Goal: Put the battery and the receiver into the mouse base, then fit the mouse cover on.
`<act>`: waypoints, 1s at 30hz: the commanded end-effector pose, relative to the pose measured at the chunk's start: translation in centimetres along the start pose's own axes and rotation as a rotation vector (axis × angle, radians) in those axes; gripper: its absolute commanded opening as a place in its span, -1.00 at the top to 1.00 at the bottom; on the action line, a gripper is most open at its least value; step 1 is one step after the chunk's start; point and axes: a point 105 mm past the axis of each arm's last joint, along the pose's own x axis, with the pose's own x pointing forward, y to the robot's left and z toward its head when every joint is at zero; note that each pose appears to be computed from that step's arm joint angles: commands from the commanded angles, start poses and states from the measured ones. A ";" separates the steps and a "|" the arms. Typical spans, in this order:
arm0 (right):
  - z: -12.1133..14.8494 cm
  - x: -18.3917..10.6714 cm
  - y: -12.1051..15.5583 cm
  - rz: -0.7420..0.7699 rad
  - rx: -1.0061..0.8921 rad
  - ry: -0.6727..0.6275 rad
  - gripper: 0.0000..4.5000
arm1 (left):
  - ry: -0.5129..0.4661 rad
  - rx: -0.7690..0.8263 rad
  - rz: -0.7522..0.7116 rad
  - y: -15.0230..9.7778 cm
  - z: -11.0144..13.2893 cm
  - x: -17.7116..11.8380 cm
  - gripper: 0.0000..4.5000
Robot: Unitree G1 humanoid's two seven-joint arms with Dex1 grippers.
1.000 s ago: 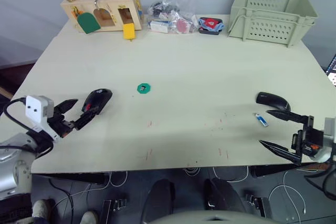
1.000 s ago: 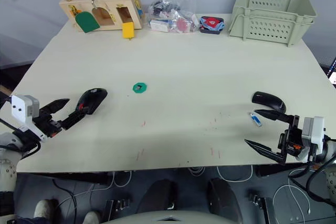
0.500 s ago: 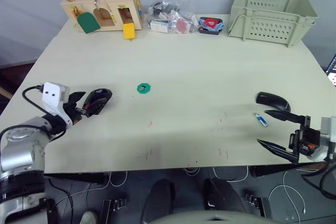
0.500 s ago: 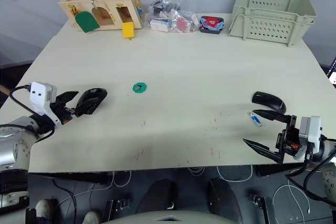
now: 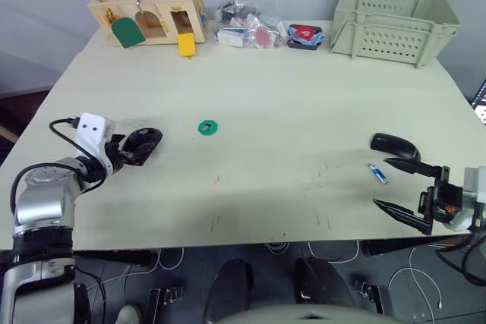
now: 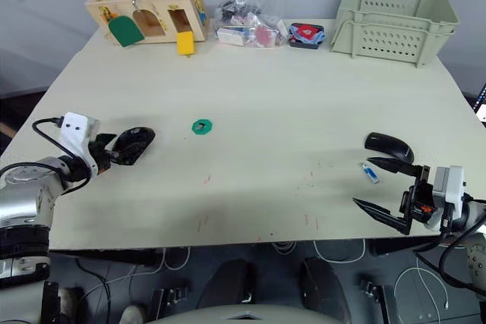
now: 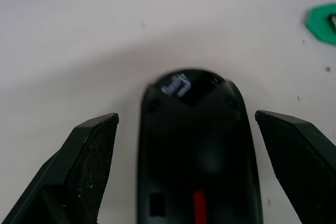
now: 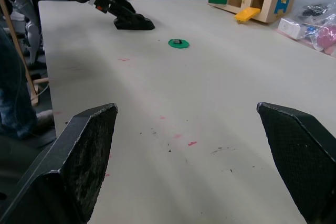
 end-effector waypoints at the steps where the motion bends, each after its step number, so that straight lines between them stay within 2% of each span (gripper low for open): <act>1: 0.9 -0.2 0.0 0.003 -0.046 -0.014 -1.00 | -0.005 0.019 0.012 0.1 0.8 0.0 -0.98; 18: 1.3 0.3 0.3 0.003 -0.053 -0.019 -1.00 | 0.041 -0.069 0.007 0.3 0.2 1.4 -0.98; 21: 1.4 0.4 0.2 0.000 -0.054 -0.019 -1.00 | 0.054 -0.076 0.004 0.4 -0.1 1.4 -0.37; 22: 1.5 0.4 0.2 0.000 -0.055 -0.019 -1.00 | 0.057 -0.079 0.004 0.5 -0.2 1.4 -0.29; 30: 1.6 0.5 0.3 -0.002 -0.054 -0.023 -1.00 | 0.068 -0.058 0.012 1.0 -1.0 0.5 -0.30</act>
